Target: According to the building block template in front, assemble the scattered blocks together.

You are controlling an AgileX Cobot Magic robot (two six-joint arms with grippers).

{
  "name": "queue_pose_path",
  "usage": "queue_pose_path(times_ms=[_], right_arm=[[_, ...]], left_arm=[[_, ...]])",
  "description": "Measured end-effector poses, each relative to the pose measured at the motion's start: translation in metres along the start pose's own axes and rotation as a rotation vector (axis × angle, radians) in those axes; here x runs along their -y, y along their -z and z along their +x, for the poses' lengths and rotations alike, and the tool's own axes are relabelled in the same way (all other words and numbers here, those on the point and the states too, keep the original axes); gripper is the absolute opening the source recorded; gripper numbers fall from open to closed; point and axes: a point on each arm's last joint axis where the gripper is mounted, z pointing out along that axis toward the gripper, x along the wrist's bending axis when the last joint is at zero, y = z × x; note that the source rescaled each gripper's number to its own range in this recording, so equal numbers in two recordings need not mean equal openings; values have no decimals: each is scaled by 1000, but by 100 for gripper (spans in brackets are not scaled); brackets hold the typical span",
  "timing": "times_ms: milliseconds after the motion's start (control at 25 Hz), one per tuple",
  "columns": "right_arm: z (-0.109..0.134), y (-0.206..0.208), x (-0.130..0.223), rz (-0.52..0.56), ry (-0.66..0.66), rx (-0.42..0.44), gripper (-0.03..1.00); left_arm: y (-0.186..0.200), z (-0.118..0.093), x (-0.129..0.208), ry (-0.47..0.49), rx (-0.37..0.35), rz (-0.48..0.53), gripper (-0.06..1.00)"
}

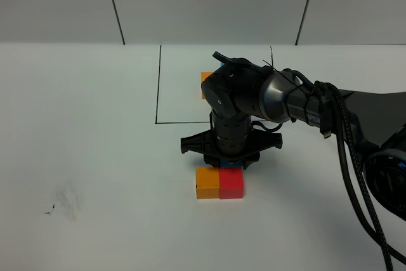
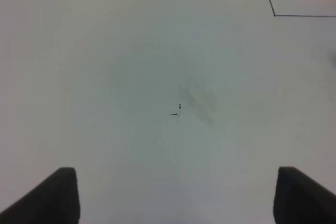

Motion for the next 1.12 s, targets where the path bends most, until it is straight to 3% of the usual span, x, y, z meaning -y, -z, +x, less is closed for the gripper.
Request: queue_pose_path(times_ms=[600,920,1120], right_arm=[[-1,0,0,0,-19,7,22],[-3,-4,-2,-23,21,36,56],[-8,16,-9,-104,70,61,82]], left_arm=[[0,0,0,0,0,0,64],[0,0,0,0,0,0,64],[0,0,0,0,0,0,64]])
